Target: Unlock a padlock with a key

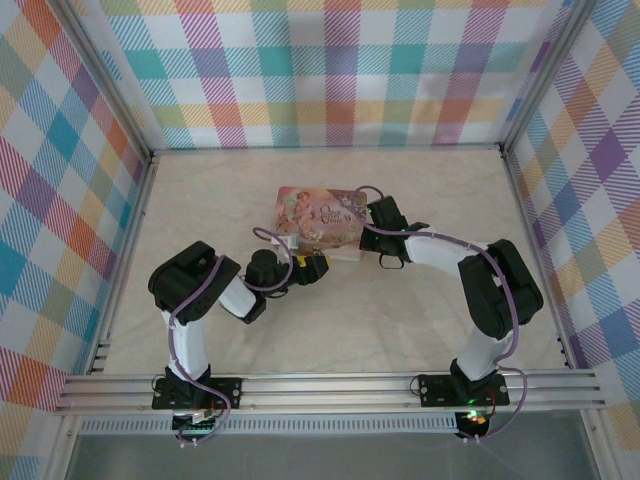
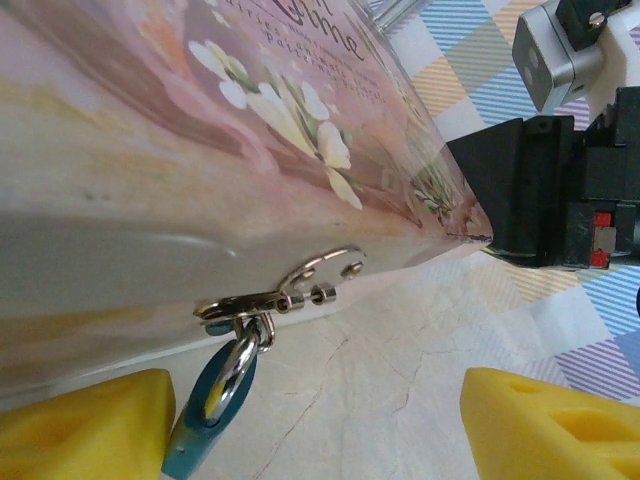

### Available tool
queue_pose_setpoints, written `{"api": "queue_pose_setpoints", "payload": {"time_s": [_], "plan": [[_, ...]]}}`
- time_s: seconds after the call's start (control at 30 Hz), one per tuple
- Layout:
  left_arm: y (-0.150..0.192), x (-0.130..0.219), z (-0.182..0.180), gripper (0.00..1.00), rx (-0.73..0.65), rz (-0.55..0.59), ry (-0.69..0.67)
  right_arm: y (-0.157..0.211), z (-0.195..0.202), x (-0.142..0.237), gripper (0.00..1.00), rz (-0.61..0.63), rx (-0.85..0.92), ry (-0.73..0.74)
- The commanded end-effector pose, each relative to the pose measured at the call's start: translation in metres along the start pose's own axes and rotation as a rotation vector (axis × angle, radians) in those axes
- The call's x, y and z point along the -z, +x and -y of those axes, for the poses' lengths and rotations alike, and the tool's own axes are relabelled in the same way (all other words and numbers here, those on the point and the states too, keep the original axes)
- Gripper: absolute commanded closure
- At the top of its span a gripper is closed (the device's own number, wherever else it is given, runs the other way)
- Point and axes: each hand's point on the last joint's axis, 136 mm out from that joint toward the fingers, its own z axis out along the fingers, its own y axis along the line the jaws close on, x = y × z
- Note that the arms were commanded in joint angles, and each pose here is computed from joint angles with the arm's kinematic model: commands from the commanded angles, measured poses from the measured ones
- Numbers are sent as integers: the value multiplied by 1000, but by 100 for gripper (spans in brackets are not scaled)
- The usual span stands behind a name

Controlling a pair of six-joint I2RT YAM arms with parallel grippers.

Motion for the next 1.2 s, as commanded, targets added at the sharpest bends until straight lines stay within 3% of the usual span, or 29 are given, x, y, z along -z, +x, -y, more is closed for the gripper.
{"api": "queue_pose_setpoints", "payload": {"time_s": [0.0, 0.1, 0.3, 0.5, 0.6, 0.9, 0.97, 1.17], "plan": [[-10, 0, 16, 29, -23, 13, 67, -4, -12, 4, 100, 16, -10, -41], [-10, -4, 17, 30, -13, 5, 77, -4, -13, 4, 100, 14, -9, -44], [-5, -9, 10, 44, 3, -23, 55, -4, -14, 5, 100, 16, -9, -50], [0, -11, -3, 51, 25, -44, 18, -2, -13, 5, 100, 15, -7, -50], [3, -12, -7, 46, 36, -52, 8, -1, -13, 3, 100, 11, -10, -51], [8, -16, -12, 52, 74, -62, 11, 0, -13, 4, 100, 14, -9, -55], [7, -14, -14, 59, 76, -59, 4, 1, -12, 3, 100, 13, -9, -52], [6, -11, -20, 66, 82, -66, -16, 1, -12, 4, 100, 17, -9, -54]]}}
